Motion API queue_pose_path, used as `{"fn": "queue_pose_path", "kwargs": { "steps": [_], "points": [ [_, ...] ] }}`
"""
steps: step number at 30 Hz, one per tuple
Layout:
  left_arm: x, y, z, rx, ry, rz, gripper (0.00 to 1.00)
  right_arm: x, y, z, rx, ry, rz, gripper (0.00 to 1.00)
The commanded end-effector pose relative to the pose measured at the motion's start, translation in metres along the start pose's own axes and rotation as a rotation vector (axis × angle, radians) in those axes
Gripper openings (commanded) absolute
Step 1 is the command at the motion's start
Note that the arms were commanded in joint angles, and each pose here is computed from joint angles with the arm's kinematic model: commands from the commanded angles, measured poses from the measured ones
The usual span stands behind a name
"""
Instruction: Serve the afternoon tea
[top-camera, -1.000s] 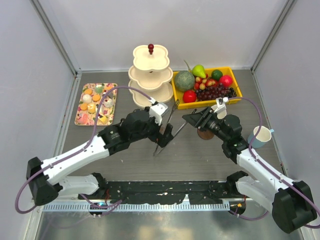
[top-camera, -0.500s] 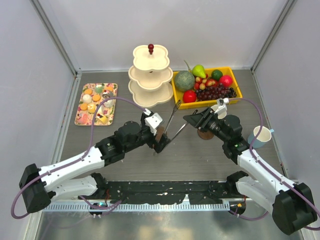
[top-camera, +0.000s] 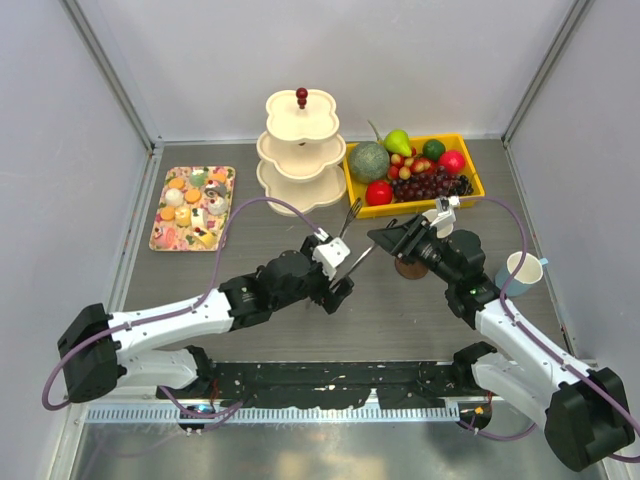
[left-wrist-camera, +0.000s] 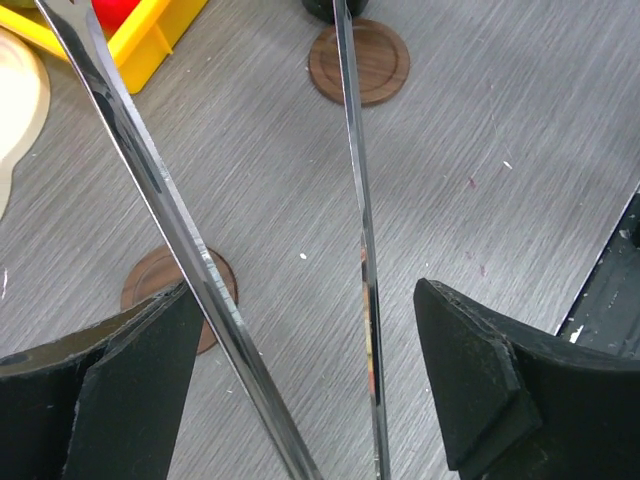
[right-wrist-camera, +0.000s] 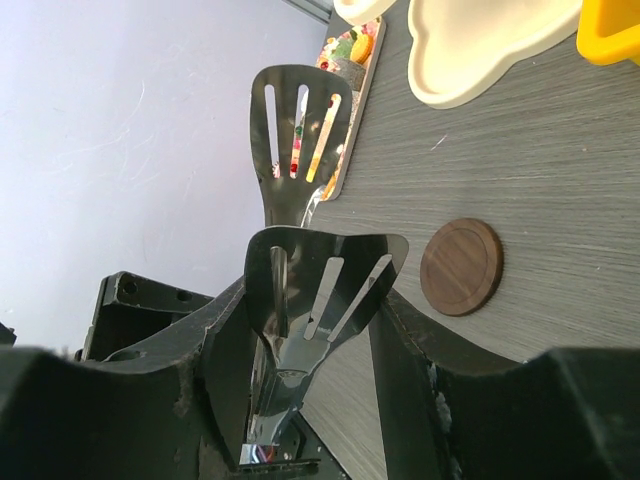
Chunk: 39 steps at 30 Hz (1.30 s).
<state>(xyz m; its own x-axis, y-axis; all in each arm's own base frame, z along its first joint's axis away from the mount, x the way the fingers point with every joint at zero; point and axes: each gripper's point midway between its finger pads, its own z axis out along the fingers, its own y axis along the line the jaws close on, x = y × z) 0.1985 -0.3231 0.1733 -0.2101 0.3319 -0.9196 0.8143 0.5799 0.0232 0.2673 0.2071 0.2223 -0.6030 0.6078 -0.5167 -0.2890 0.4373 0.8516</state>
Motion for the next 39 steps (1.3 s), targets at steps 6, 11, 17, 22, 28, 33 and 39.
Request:
{"fn": "queue_pose_path", "kwargs": {
  "steps": [6, 11, 17, 22, 28, 33, 39],
  "points": [
    [-0.046, 0.004, 0.0, -0.055, -0.142, -0.05, 0.71, -0.017, 0.018, -0.002, -0.046, -0.066, 0.013, 0.22],
    [-0.048, 0.002, 0.001, -0.044, -0.143, -0.086, 0.49, -0.017, 0.018, -0.002, -0.047, -0.068, 0.017, 0.29],
    [-0.052, -0.002, 0.0, -0.024, -0.144, -0.107, 0.27, -0.019, 0.019, 0.0, -0.052, -0.077, 0.017, 0.52],
    [-0.051, -0.003, 0.001, -0.029, -0.122, -0.124, 0.18, -0.022, 0.021, -0.002, -0.068, -0.103, 0.012, 0.8],
    [-0.054, -0.004, -0.002, -0.022, -0.129, -0.138, 0.15, -0.027, 0.014, -0.004, -0.028, -0.139, 0.016, 0.87],
    [-0.055, -0.009, -0.005, 0.01, -0.137, -0.133, 0.14, -0.033, 0.001, -0.006, 0.012, -0.202, 0.061, 0.81],
    [-0.055, -0.015, -0.007, 0.05, -0.144, -0.124, 0.13, -0.035, 0.001, -0.003, -0.001, -0.215, 0.094, 0.76]
  ]
}}
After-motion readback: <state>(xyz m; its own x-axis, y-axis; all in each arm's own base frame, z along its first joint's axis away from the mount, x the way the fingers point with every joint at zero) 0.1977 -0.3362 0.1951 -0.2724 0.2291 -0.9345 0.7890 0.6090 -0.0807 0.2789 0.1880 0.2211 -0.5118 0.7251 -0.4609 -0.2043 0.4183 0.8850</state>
